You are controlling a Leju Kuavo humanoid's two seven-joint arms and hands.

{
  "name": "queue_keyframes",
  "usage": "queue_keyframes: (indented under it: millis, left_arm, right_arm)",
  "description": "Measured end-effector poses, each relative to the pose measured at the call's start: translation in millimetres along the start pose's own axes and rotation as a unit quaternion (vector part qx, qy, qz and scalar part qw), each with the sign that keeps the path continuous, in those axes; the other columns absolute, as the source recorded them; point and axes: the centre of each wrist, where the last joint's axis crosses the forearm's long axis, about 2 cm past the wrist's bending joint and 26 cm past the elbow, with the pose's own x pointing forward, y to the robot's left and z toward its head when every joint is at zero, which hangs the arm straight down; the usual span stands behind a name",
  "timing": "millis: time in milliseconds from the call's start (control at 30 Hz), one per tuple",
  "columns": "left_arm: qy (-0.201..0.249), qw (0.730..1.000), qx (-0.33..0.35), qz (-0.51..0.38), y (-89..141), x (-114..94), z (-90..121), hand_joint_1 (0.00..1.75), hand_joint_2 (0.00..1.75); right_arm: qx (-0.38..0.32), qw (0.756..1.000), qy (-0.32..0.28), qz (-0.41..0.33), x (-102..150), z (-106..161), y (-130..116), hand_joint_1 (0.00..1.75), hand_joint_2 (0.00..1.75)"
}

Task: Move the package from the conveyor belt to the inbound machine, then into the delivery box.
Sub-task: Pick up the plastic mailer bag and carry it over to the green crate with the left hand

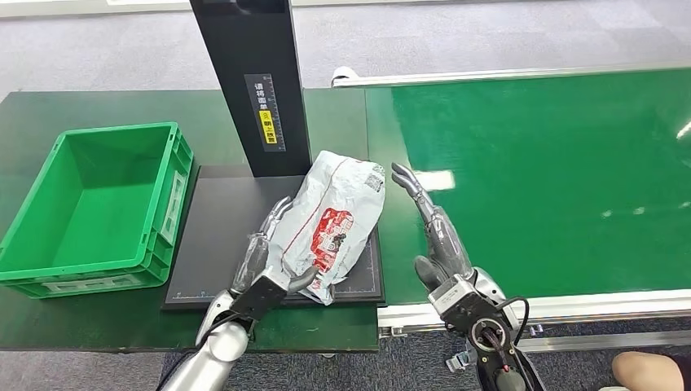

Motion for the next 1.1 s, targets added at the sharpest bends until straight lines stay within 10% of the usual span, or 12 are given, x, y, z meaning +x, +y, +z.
queue_keyframes:
  millis: [900,1100]
  left_arm:
    - [0.019,0.992,-0.091,-0.083,-22.1,-10.1,-23.5,0.00,1.75]
    - [0.055,0.981,-0.143,-0.116,-35.5,-17.2,-22.1,0.96,1.75]
  right_arm:
    - [0.011,0.999,-0.025,-0.022,5.4,-18.0,4.5,0.00,0.00]
    - [0.013,0.999,-0.039,-0.034,5.8,-24.2,6.1,0.00,0.00]
